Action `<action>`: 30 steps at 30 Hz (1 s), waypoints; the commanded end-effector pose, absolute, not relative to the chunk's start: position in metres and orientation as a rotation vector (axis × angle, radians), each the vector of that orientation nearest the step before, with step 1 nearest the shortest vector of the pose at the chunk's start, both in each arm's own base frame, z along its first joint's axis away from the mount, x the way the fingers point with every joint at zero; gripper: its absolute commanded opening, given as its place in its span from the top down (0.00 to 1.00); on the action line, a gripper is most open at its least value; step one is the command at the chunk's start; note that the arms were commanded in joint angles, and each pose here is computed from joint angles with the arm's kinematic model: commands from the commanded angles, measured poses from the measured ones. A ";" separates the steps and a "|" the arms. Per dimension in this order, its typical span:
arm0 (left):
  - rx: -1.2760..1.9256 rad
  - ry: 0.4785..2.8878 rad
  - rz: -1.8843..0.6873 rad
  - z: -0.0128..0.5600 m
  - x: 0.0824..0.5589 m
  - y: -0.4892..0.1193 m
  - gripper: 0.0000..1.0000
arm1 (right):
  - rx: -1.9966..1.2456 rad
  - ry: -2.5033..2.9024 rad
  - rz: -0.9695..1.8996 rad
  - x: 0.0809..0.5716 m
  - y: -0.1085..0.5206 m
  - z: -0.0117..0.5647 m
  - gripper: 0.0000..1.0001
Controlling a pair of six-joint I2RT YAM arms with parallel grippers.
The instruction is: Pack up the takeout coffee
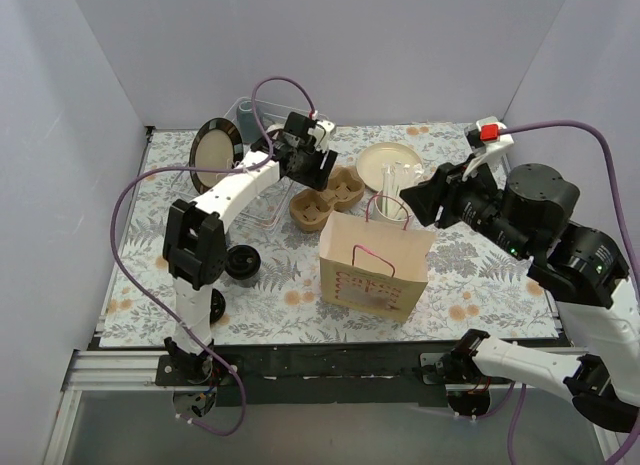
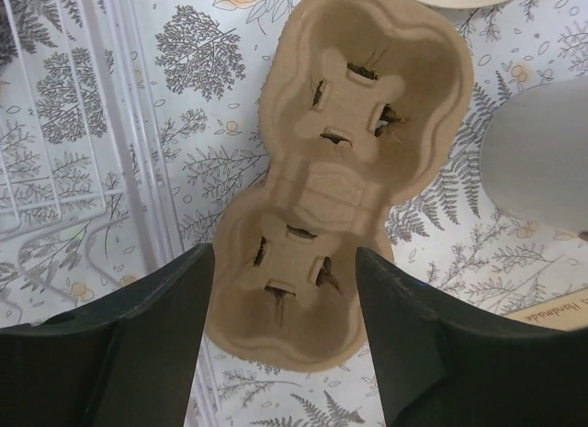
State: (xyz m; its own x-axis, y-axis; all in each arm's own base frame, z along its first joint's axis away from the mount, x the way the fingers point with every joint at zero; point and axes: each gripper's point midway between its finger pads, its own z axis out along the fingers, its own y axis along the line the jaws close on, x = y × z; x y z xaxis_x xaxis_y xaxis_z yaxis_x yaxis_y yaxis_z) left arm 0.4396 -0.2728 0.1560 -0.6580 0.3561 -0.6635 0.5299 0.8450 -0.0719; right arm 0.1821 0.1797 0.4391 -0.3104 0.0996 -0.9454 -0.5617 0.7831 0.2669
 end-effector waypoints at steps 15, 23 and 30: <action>0.786 2.336 -0.353 0.119 0.445 -0.313 0.46 | -0.254 1.764 0.642 0.187 0.163 0.439 0.50; 0.810 2.288 -0.338 0.133 0.443 -0.324 0.46 | -0.269 1.766 0.634 0.186 0.163 0.439 0.51; 0.819 2.338 -0.266 0.114 0.442 -0.314 0.47 | -0.282 1.763 0.621 0.186 0.161 0.440 0.51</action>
State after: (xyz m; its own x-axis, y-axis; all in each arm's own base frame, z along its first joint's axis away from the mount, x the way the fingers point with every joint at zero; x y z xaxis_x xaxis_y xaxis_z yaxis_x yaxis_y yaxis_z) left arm 0.4354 -0.3194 0.1087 -0.6176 0.4759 -0.6262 0.6257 0.7797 -0.0246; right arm 0.1845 0.1641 0.4325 -0.3123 0.1244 -0.9418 -0.4953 0.8246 0.2732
